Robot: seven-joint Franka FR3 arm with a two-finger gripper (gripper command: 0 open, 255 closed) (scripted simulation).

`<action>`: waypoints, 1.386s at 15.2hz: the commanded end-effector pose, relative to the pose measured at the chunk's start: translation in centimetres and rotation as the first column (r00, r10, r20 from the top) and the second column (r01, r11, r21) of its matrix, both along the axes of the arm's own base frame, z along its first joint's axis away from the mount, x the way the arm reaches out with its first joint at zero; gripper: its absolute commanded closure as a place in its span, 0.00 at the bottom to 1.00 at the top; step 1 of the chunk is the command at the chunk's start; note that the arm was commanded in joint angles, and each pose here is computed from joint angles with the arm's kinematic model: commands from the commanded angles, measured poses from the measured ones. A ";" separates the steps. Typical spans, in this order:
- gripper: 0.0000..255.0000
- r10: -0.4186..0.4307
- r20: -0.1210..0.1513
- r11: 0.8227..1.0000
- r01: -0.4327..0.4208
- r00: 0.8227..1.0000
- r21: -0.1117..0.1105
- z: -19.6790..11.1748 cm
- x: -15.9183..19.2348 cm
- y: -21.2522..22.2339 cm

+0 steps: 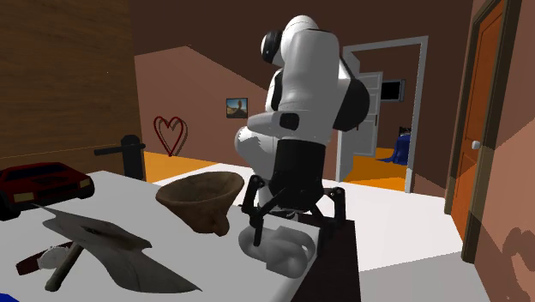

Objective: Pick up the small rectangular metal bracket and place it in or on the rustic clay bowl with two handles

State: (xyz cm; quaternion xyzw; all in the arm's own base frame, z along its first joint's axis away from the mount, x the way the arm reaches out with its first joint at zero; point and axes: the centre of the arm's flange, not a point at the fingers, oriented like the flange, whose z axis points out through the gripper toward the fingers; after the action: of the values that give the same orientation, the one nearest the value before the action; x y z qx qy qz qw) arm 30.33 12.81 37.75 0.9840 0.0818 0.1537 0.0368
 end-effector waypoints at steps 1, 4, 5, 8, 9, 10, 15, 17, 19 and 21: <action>0.00 0.000 0.001 1.000 0.000 1.000 0.000 -0.2 0.0 -0.1; 0.00 0.000 0.001 1.000 0.000 1.000 0.000 -0.2 0.0 -0.1; 0.00 0.000 0.001 1.000 0.000 1.000 0.000 -0.2 0.0 -0.1; 1.00 0.000 0.000 1.000 0.000 1.000 0.000 -0.2 0.0 -0.1; 1.00 0.000 0.000 1.000 0.000 1.000 0.000 -0.2 0.0 -0.1; 1.00 0.000 0.000 1.000 0.000 1.000 0.000 -0.2 0.0 -0.1; 1.00 0.000 0.001 1.000 0.000 1.000 0.000 -0.2 0.0 -0.1; 1.00 0.000 0.001 1.000 0.000 1.000 0.000 0.3 0.0 -0.1; 1.00 0.000 0.001 1.000 0.000 1.000 0.000 1.4 0.0 -0.1; 1.00 0.000 0.001 1.000 0.000 1.000 0.000 2.4 0.0 -0.1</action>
State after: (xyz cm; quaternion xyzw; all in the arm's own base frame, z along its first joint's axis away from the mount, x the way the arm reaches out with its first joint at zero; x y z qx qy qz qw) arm 30.26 12.75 39.71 0.9840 0.0818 0.1543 0.0367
